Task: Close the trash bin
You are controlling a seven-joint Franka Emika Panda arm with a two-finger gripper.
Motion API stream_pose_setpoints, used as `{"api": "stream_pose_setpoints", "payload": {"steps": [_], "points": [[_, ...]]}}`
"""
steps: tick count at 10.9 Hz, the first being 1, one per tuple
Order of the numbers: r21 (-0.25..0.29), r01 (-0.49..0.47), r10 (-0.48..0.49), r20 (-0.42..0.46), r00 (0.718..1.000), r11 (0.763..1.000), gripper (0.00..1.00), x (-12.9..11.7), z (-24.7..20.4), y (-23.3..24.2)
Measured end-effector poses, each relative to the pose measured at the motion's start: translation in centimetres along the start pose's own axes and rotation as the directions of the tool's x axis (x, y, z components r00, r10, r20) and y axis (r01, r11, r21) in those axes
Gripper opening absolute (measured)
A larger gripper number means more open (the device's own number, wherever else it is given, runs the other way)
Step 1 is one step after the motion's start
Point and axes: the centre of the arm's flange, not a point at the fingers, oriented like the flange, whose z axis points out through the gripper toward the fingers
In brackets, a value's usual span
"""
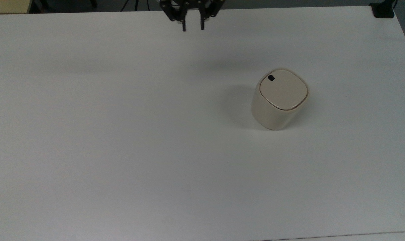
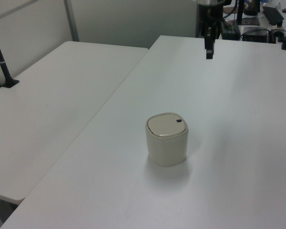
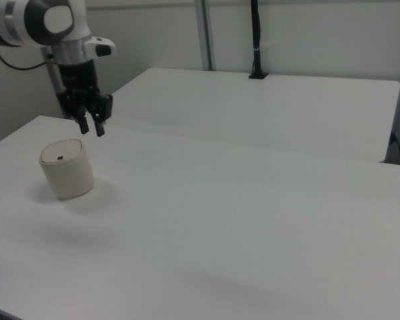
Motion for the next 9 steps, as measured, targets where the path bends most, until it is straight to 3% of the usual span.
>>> {"api": "stream_pose_setpoints", "payload": {"steps": [4, 9], "points": [[0.012, -0.158, 0.159, -0.015, 0.987, 0.987, 0.99, -1.7, -1.8, 7.9], [0.017, -0.23, 0.231, -0.101, 0.968, 0.973, 1.0, -1.8, -3.3, 10.2]]}}
